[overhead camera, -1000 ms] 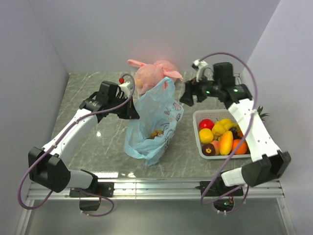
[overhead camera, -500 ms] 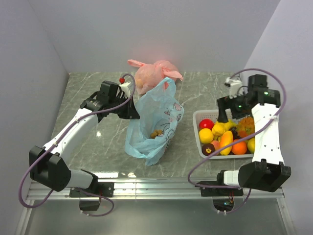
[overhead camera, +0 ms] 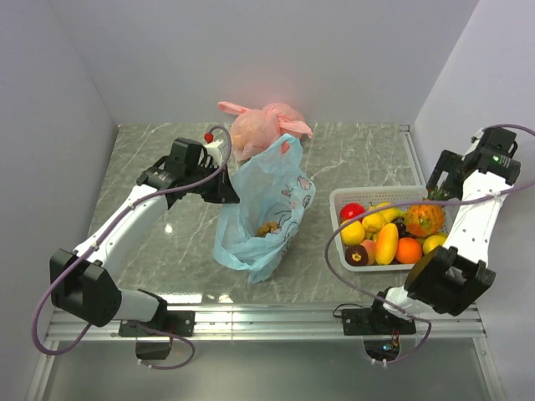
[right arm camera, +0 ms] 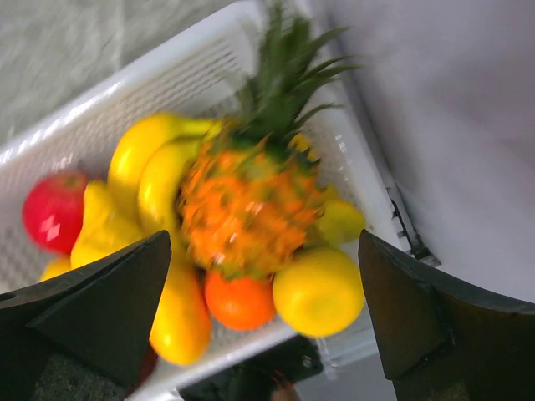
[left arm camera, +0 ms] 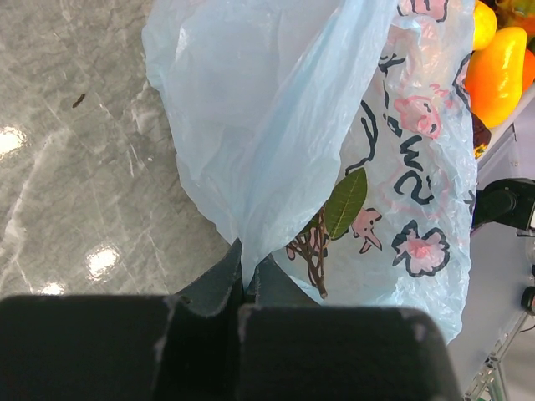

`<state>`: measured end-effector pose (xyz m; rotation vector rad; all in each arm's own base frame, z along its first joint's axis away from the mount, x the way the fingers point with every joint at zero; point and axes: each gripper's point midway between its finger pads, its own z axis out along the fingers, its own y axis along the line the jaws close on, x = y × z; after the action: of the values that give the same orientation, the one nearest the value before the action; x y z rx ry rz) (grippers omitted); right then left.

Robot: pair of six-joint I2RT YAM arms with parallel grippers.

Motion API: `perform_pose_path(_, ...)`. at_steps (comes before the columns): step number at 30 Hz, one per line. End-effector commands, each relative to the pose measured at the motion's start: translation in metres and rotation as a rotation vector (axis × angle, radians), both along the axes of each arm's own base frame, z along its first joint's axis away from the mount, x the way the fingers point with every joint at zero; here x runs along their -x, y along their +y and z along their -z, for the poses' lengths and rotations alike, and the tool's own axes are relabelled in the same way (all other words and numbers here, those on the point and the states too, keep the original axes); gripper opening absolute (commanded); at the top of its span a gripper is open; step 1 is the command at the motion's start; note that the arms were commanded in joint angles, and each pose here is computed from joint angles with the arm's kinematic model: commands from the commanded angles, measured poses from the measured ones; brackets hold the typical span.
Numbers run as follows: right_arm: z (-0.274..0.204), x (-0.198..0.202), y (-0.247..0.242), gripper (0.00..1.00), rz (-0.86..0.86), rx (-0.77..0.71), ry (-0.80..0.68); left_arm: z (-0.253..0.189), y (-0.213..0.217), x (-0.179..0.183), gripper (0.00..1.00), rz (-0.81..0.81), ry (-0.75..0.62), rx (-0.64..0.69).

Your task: Place the fake fruits into the plastic bag and tie a complex knot

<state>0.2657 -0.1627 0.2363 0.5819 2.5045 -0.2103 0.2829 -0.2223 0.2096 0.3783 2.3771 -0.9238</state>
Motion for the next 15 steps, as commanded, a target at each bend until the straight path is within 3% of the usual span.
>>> perform_pose_path(1,0.006,-0.019,-0.031,1.00,0.254,-0.027,-0.078,-0.012,-0.004,-0.005,0.00,0.019,-0.043,0.033)
perform_pose_path(7,0.002,-0.040,-0.049,1.00,0.392,-0.001,-0.258,-0.013,-0.005,-0.009,0.00,0.011,-0.043,0.038)
perform_pose_path(15,0.044,-0.051,-0.059,0.97,0.532,-0.066,-0.248,-0.011,-0.007,-0.013,0.00,0.012,-0.037,0.038)
